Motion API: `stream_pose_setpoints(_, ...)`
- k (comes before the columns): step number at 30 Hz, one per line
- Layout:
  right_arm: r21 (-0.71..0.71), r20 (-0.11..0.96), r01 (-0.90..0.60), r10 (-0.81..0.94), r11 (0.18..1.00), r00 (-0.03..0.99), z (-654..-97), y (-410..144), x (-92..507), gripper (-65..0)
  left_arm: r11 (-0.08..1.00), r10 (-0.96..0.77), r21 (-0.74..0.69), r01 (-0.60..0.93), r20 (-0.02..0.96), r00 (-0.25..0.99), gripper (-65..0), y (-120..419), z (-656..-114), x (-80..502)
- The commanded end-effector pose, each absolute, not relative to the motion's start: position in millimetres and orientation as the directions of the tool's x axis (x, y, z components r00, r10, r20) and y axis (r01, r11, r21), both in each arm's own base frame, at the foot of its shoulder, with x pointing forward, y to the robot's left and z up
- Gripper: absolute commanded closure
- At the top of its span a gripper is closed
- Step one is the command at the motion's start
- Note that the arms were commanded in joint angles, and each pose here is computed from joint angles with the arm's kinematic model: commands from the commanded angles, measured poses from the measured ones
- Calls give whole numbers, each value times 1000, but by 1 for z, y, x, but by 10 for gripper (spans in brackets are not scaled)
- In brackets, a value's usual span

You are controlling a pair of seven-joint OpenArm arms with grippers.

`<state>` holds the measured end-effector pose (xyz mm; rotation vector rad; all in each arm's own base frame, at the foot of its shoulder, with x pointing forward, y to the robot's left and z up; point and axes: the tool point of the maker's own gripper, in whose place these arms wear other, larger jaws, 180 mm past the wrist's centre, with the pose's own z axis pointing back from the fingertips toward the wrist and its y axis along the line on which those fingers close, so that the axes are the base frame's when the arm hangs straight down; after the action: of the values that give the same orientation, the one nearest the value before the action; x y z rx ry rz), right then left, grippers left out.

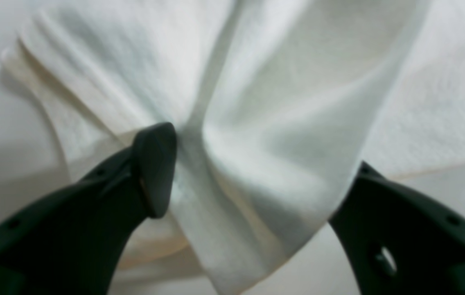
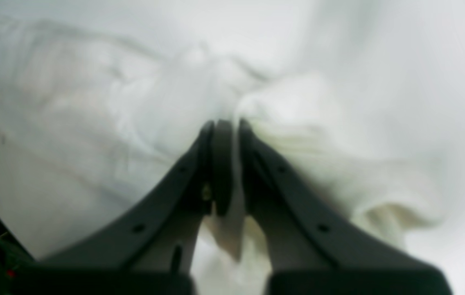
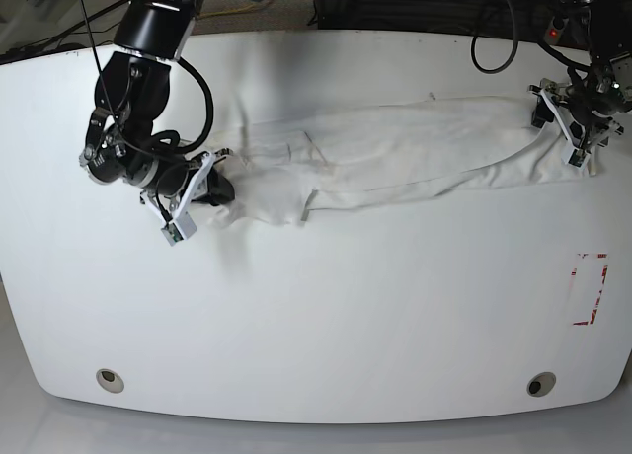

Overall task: Fold the T-shirt properly
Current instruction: 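Lay the folded strip down and pull both grippers apart to straighten it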

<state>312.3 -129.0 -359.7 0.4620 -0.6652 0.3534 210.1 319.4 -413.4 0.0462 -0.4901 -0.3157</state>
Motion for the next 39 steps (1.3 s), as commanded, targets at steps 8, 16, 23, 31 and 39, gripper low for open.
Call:
stream_pose_setpoints(8,325,640,-387,101,863,762,-368,-169,286,-17,944,-331,153,294,407,851,-382,330,-414,204)
stream_pose_setpoints(16,341,630,-354,68,871,774,-377,-185,286,-390,939,-344,173,298,414,843,-382,335,-407,210)
stream_pose_setpoints(23,228,759,-482,156,846,632,-319,-161,277,-434,940,-341,192,283,457,821,-382,337,-393,230)
stream_pose_setpoints(31,402,697,-505,103,764,710,-351,-116,251,-430,947,-317,215,240,502,805,-382,347,-378,242)
stream_pose_setpoints(39,420,583,-363,58,832,810,-418,-142,251,-430,947,-316,213,239,500,806,-383,347,-379,242)
